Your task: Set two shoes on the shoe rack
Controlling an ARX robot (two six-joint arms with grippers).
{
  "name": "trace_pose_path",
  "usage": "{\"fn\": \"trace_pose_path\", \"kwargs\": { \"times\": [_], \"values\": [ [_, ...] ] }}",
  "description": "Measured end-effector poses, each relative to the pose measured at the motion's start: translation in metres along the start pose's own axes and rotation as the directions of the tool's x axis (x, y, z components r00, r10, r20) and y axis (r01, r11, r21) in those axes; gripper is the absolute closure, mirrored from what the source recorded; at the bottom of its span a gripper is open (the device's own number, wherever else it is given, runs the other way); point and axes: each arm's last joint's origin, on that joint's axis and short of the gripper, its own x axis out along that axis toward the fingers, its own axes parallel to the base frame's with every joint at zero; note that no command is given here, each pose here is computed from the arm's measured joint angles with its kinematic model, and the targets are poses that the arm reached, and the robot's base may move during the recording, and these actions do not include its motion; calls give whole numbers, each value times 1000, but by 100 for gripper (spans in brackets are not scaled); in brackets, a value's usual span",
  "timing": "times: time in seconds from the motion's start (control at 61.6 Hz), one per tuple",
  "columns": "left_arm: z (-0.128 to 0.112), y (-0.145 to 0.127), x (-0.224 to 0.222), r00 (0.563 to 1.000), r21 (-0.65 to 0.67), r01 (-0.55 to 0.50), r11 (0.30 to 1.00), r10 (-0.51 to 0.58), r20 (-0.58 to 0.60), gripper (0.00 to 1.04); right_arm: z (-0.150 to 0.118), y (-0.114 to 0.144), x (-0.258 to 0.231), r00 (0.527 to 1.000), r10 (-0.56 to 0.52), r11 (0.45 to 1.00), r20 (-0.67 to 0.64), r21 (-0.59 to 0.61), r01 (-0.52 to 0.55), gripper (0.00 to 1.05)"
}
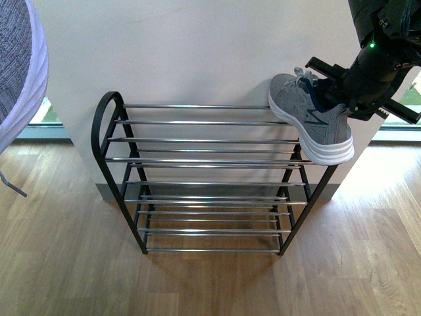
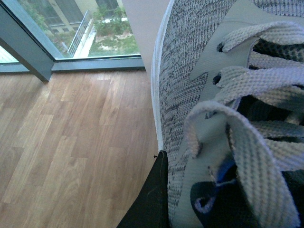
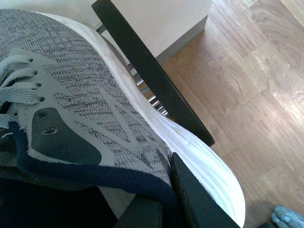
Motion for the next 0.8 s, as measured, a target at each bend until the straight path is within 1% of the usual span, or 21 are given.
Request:
{"fn": "trace_pose_path", "kwargs": {
  "times": [0.211,0.325,0.471,0.665,0.795],
  "values": [
    [0,0,0,1000,0,0,1000,0,0,103,-5,5,-6,999,52,998,-14,38,-51,103],
    [0,0,0,1000,0,0,1000,0,0,103,-17,8,-17,996,80,995,-45,62,-77,103],
    [0,0,0,1000,0,0,1000,0,0,103,-29,18,-40,994,103,991,-36,88,-100,103],
    [0,0,0,1000,0,0,1000,0,0,103,-47,25,-50,995,100,985,-29,146,-95,103],
    [0,0,0,1000,0,0,1000,0,0,103,-56,23,-40,995,89,984,-44,160,-81,103]
  ]
}}
